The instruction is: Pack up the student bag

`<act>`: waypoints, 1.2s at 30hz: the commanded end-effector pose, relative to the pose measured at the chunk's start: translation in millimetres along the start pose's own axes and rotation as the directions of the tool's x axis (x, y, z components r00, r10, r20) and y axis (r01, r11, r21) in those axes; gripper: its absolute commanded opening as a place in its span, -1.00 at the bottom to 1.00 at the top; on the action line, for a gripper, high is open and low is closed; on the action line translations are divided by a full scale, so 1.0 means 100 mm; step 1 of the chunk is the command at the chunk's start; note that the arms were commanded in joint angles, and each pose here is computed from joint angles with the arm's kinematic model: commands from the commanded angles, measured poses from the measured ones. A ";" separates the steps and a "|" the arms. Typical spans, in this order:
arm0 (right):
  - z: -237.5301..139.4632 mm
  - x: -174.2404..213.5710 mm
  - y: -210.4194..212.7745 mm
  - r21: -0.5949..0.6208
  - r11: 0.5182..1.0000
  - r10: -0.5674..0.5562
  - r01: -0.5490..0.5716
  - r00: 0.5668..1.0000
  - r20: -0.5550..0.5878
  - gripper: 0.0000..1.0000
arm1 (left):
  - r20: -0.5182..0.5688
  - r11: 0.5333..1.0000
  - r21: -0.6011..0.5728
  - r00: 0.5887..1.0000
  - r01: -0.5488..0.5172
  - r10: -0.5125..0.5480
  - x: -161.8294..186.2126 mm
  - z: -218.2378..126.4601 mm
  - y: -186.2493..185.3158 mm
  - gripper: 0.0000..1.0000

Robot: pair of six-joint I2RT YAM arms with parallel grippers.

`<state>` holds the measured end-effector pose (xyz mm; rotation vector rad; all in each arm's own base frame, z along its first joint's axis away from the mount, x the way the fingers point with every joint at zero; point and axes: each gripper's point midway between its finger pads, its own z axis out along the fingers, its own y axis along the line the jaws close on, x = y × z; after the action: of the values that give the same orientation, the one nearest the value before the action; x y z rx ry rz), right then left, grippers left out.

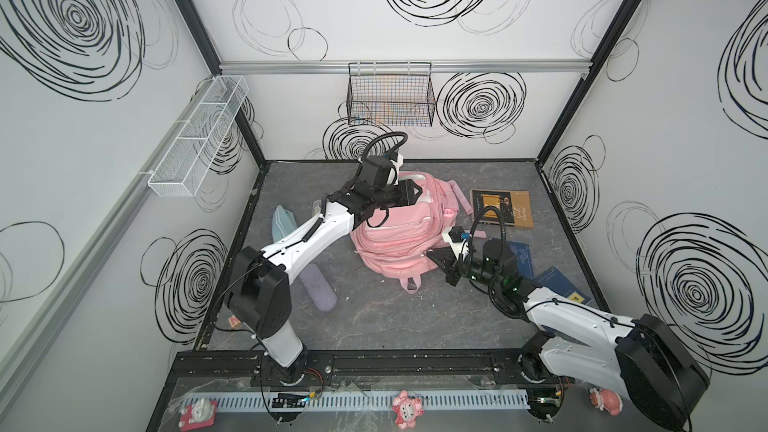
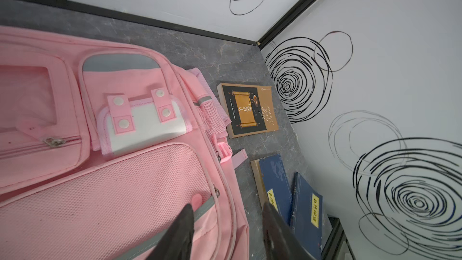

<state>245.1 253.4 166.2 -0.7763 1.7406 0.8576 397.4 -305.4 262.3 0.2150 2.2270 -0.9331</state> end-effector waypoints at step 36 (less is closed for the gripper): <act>-0.35 -0.21 0.06 0.073 0.990 -0.132 0.123 0.980 0.150 -1.00 | -0.394 0.981 0.165 0.905 -0.104 0.162 0.97 0.60 -0.28 -1.00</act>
<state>227.9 229.0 170.9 -0.7559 1.6599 0.7721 318.2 -382.0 141.1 0.8308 2.6124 -0.9612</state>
